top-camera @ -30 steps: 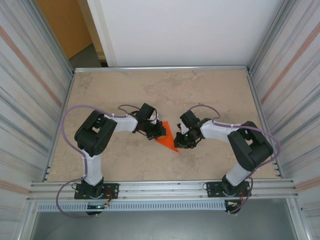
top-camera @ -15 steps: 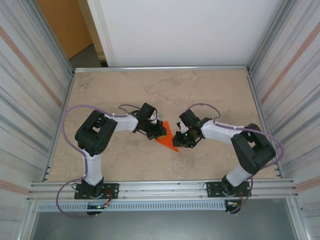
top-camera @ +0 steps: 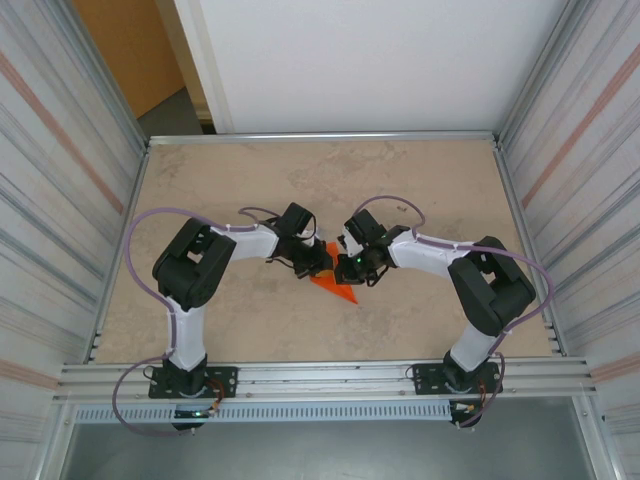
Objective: Fold a paper plane with a square sheet of paper (pick it up from the middle)
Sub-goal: Fourth fold the wing at the center of the table.
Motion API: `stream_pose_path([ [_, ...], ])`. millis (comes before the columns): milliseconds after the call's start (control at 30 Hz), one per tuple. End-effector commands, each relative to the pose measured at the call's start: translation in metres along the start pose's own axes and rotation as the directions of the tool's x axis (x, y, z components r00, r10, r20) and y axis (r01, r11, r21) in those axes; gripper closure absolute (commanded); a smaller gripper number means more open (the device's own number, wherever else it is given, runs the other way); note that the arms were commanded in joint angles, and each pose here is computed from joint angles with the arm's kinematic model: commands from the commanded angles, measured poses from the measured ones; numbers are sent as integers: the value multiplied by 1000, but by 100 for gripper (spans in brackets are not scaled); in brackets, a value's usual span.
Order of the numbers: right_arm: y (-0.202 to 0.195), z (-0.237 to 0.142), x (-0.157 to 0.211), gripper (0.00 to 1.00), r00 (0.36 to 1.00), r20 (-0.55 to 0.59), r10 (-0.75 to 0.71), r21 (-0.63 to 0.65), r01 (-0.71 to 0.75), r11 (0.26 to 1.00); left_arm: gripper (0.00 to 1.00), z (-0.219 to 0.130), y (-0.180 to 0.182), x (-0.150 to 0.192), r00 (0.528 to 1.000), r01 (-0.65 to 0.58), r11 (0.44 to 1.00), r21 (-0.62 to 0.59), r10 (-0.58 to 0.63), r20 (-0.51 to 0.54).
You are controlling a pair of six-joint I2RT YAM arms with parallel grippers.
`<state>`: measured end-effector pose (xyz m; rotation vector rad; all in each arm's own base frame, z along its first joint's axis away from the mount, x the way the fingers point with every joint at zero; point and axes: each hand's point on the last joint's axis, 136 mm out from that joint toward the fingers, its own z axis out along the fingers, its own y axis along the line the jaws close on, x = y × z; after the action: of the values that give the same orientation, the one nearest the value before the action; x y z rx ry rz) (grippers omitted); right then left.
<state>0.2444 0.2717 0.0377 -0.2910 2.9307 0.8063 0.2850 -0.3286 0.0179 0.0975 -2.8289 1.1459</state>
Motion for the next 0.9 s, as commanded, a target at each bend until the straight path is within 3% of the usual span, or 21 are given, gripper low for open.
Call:
stream_pose_path([
  [0, -5, 5, 4, 94, 1000, -20, 15, -18, -15, 1000, 93, 12, 44, 12, 993, 104, 984, -143, -111, -38],
  [300, -28, 22, 25, 95, 991, -113, 74, 36, -70, 997, 93, 12, 52, 16, 989, 130, 975, -181, -141, -49],
  [867, -38, 5, 55, 95, 982, -155, 104, 57, -96, 994, 95, 12, 85, 24, 970, 211, 927, -310, -237, -48],
])
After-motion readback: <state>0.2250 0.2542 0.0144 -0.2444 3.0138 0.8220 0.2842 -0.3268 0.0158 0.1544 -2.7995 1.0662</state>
